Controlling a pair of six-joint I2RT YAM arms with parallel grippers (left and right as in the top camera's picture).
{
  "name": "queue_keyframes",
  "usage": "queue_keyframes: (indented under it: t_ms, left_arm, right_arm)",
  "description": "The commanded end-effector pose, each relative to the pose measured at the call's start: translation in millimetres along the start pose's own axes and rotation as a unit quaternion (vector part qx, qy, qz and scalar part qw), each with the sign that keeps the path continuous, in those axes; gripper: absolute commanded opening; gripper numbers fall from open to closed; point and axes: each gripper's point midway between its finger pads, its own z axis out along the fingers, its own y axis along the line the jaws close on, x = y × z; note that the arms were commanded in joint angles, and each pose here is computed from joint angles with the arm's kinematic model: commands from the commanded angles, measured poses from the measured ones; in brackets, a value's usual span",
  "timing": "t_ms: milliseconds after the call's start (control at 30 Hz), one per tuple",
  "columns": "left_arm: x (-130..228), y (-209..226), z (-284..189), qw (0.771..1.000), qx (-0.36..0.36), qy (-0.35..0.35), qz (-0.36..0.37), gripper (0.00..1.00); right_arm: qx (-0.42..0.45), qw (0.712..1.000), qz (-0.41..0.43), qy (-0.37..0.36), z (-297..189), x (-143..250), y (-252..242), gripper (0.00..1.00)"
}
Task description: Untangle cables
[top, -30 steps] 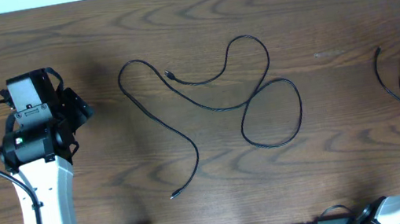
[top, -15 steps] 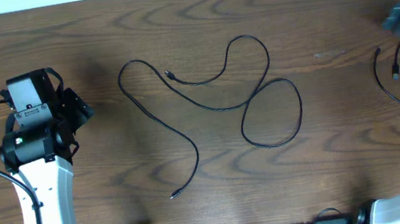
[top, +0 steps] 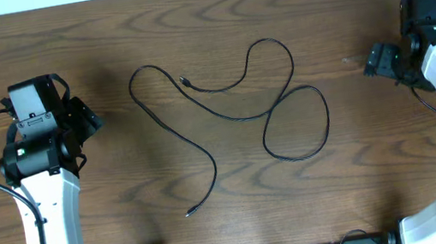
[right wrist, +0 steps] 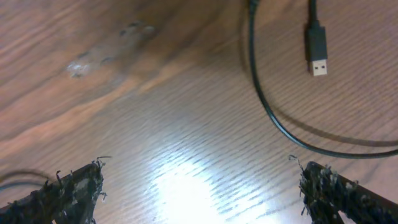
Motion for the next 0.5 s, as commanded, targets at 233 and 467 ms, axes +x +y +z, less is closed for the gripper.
queue_keyframes:
  t_ms: [233,467]
  left_arm:
    - [4.4,0.1,13.2,1.0,-0.011,0.021,0.007,0.92]
    - [5.9,-0.3,16.5,1.0,-0.013,0.026,0.008,0.92]
  right_arm:
    - [0.031,0.999,0.025,0.031,43.5,46.2,-22.3,0.38]
    - [0.026,0.998,0.052,0.003,50.3,36.2,-25.3,0.01]
